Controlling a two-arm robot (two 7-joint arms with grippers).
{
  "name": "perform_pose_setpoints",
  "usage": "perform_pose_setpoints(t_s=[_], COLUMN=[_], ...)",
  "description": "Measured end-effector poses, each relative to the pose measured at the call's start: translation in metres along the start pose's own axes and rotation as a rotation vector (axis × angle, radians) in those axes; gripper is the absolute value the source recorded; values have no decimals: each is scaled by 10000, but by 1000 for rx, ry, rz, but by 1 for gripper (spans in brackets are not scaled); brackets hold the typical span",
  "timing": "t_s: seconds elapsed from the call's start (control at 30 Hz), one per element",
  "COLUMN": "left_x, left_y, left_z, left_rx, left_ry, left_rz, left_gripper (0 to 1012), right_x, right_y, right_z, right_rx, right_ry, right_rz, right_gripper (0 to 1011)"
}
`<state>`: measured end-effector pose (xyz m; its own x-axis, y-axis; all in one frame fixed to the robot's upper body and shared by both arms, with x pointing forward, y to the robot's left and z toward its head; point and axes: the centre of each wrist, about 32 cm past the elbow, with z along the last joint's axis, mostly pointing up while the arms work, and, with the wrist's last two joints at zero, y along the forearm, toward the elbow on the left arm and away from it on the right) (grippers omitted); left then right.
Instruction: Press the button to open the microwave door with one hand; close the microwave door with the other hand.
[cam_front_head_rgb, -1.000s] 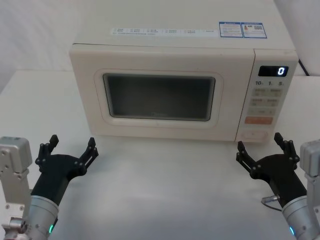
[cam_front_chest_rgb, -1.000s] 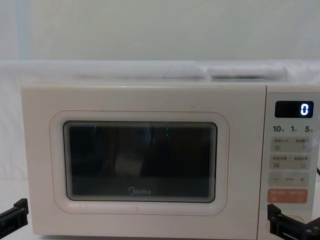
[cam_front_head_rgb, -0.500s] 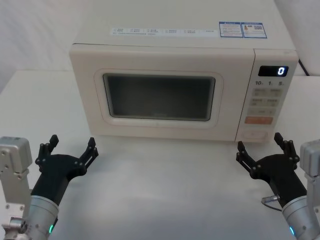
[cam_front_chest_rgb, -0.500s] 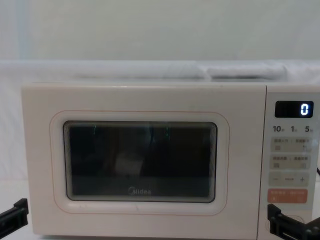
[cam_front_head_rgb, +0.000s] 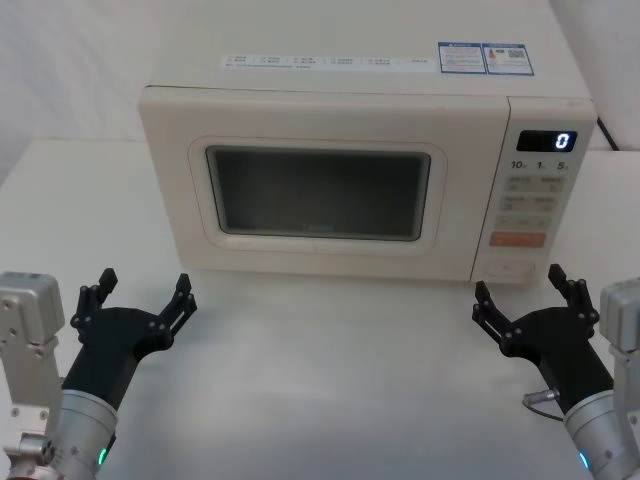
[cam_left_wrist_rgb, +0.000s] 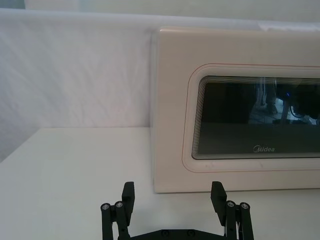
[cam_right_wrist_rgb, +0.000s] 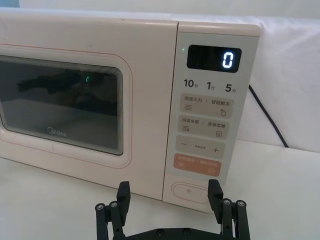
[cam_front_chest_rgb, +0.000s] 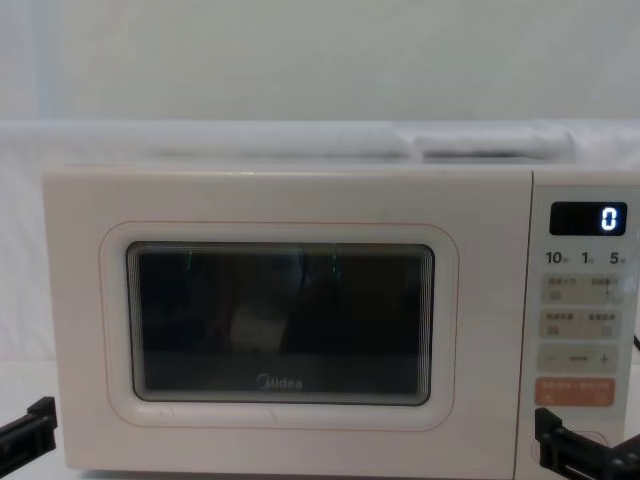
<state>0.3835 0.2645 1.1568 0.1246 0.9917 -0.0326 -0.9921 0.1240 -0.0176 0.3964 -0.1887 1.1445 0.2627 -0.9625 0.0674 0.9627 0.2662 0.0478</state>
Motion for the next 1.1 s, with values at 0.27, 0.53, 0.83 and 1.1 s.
perform_pose_setpoints(t_s=[0.27, 0.53, 0.83, 1.1], left_x=[0, 0, 0, 0], left_y=[0, 0, 0, 0], left_z=[0, 0, 0, 0], left_rx=[0, 0, 0, 0], left_ry=[0, 0, 0, 0], left_rz=[0, 0, 0, 0], left_gripper=[1001, 1001, 1001, 1001], right_x=[0, 0, 0, 0], right_y=[0, 0, 0, 0], right_z=[0, 0, 0, 0], right_rx=[0, 0, 0, 0], right_ry=[0, 0, 0, 0], right_rz=[0, 0, 0, 0], right_gripper=[1002, 1002, 1002, 906])
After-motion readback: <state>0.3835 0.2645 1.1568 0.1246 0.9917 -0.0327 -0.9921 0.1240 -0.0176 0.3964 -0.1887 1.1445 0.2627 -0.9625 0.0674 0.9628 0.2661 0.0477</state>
